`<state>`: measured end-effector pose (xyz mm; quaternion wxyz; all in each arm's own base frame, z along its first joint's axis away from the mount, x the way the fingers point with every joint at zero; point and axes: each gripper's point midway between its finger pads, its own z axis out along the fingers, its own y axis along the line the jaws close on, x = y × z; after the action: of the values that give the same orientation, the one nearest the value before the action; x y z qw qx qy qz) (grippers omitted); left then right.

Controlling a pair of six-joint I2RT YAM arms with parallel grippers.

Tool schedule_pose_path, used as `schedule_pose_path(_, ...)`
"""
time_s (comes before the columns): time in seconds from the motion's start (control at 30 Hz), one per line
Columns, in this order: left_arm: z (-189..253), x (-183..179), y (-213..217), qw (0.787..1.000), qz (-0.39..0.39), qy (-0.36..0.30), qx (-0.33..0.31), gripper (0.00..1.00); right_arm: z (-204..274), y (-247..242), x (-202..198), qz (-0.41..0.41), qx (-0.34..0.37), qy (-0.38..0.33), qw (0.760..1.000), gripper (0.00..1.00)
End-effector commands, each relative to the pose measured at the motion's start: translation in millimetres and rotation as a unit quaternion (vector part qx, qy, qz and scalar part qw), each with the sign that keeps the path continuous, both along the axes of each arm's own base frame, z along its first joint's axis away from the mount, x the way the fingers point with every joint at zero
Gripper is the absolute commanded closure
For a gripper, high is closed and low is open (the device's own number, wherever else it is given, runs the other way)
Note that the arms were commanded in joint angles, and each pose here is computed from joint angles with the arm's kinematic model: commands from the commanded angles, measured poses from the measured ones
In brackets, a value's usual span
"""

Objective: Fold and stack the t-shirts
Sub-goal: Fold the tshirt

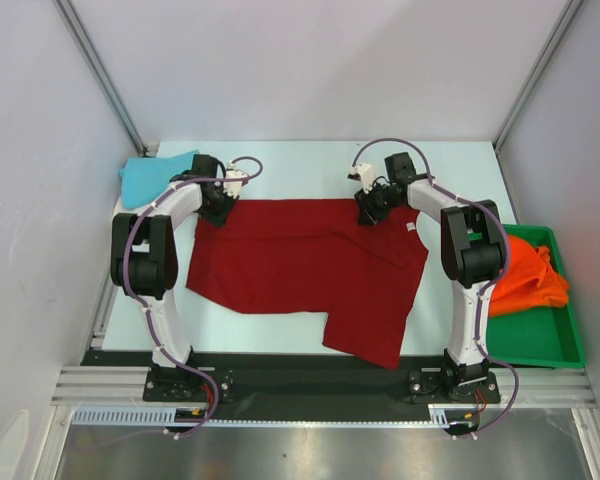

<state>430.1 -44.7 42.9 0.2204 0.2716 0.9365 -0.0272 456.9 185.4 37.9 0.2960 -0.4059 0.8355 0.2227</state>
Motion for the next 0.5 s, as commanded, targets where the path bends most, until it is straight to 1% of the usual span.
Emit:
schedule_pose_path(0.0, 19, 5, -5, 1.0, -0.001, -0.027, -0.006, 1.0, 8, 8, -1, 0.016, 0.005, -0.013, 1.0, 0.68)
schedule_pose_path(0.13, 19, 5, -6, 1.0, -0.002, -0.029, -0.006, 0.99, 6, 8, -8, 0.023, 0.005, -0.008, 1.0, 0.78)
schedule_pose_path(0.17, 19, 5, -6, 1.0, -0.001, -0.029, -0.005, 1.0, 6, 9, -8, 0.024, 0.006, -0.009, 1.0, 0.83)
schedule_pose_path(0.23, 21, 4, -5, 1.0, -0.001, -0.03, -0.003, 1.0, 5, 11, -8, 0.026, 0.005, -0.01, 1.0, 0.88)
schedule_pose_path(0.3, 21, 3, -5, 1.0, -0.002, -0.031, -0.003, 1.0, 8, 13, -6, 0.027, 0.006, -0.016, 0.999, 0.96)
schedule_pose_path(0.37, 24, 3, -5, 0.999, -0.002, -0.035, -0.003, 1.0, 11, 15, -5, 0.028, 0.003, -0.022, 0.999, 1.0)
schedule_pose_path(0.47, 26, 0, -5, 0.999, -0.003, -0.04, -0.007, 1.0, 24, 18, -8, 0.033, 0.001, -0.034, 0.999, 1.0)
